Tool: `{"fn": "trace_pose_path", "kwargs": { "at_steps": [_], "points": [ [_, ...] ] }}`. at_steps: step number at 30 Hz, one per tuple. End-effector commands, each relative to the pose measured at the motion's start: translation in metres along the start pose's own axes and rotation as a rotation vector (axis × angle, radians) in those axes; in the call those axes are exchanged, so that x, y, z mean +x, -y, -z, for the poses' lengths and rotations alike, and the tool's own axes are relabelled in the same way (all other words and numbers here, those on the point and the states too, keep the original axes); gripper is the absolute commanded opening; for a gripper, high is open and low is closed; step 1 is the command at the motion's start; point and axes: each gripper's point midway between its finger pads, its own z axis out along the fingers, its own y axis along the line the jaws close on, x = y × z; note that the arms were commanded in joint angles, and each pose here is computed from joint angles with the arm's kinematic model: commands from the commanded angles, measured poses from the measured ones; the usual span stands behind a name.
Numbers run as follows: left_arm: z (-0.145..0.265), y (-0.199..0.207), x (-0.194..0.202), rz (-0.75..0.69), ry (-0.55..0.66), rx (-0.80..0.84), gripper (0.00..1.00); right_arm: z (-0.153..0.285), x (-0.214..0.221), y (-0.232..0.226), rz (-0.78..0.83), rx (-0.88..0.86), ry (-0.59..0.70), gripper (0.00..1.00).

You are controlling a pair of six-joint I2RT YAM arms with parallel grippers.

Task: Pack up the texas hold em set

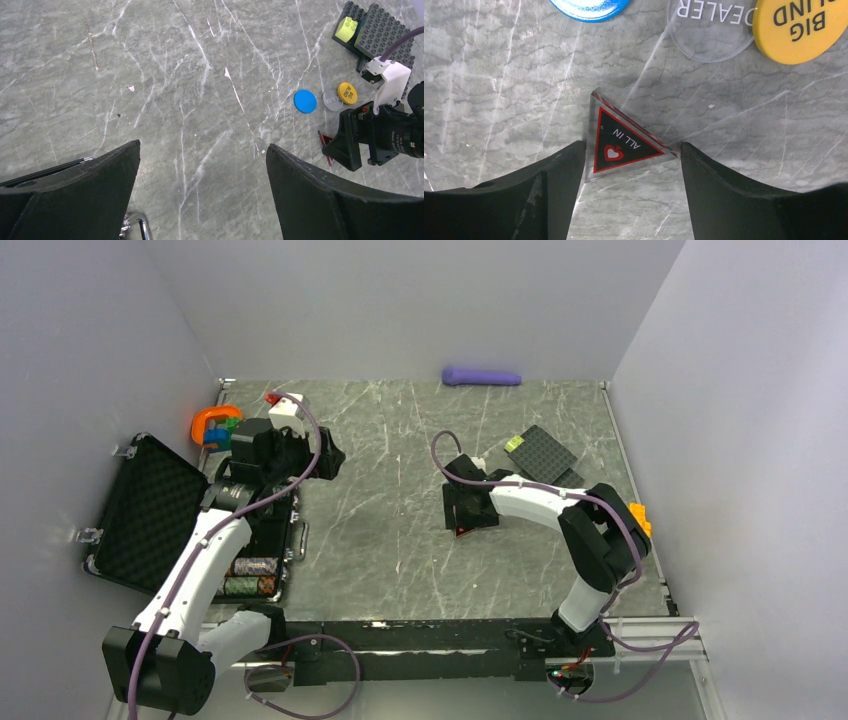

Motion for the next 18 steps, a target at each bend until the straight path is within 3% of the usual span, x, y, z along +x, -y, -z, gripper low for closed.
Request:
{"fn": "trace_pose_path", "kwargs": {
  "at_steps": [1,5,11,18],
  "points": [
    [0.004,0.008,-0.016,-0.02,0.056,0.029,0.99,0.0,-0.002,0.0,-0.022,0.014,0.011,0.72],
    [0.003,0.01,-0.015,-0.014,0.054,0.045,0.99,-0.001,0.005,0.003,-0.029,0.017,-0.003,0.66],
    [-0.005,0.023,-0.006,0.011,0.019,0.112,0.99,0.004,0.002,0.0,-0.022,-0.008,0.016,0.49],
    [-0.027,0.063,0.025,0.076,-0.123,0.293,0.99,0.028,-0.018,-0.019,0.007,-0.092,0.101,0.41]
  ]
}}
